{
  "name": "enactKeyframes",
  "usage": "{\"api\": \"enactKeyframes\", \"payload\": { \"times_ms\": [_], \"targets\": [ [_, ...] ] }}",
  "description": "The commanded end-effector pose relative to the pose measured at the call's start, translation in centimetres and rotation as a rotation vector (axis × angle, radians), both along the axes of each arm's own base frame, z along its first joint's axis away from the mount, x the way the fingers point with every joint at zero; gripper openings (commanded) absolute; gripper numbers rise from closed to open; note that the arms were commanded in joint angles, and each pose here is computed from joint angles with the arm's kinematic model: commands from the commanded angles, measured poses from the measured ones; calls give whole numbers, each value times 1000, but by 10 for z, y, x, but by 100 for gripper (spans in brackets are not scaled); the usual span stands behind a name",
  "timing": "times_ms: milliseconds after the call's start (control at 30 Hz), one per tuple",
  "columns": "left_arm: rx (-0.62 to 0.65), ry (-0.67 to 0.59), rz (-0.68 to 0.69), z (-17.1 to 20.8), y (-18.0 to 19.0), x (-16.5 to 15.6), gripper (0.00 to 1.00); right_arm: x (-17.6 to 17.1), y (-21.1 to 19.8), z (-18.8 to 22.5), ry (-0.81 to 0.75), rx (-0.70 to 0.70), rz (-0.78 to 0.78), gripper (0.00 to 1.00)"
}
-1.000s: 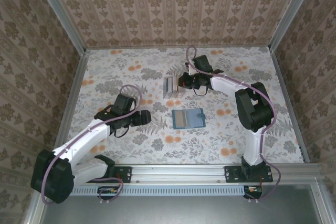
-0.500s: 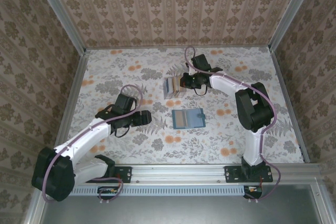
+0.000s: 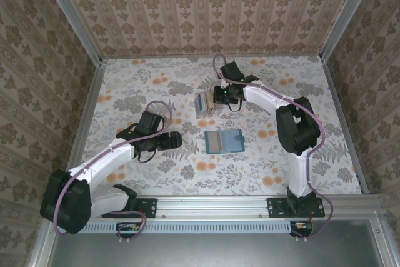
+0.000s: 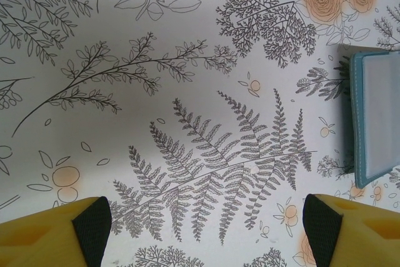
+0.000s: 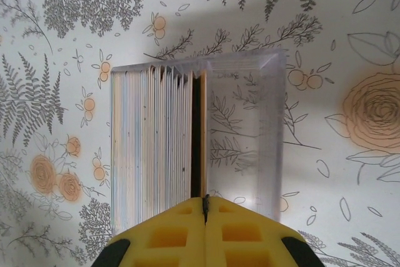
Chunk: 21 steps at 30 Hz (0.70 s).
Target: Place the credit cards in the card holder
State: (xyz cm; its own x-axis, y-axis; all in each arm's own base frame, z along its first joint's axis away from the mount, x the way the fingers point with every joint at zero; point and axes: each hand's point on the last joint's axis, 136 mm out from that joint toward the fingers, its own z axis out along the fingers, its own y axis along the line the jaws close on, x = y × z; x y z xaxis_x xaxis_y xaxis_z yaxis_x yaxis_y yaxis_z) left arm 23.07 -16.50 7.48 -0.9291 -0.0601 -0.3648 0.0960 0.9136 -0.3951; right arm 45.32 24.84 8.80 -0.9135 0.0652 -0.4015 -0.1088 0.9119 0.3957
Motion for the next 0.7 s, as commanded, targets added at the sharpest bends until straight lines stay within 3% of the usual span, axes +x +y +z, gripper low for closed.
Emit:
{"api": "enactKeyframes", "payload": {
  "times_ms": [0, 400, 467, 667],
  "targets": [
    [-27, -22, -2, 9, -5, 6, 84, -3, -6, -13, 44, -59, 3, 0],
    [-32, -18, -1, 8, -4, 4, 83, -4, -10, -25, 79, -115, -2, 4],
    [-33, -17, 0, 8, -4, 4, 83, -3, -10, -25, 78, -121, -5, 0],
    [-38, -27, 6, 11, -3, 3, 83, -2, -10, 2, 8, -126, 2, 0]
  ]
}}
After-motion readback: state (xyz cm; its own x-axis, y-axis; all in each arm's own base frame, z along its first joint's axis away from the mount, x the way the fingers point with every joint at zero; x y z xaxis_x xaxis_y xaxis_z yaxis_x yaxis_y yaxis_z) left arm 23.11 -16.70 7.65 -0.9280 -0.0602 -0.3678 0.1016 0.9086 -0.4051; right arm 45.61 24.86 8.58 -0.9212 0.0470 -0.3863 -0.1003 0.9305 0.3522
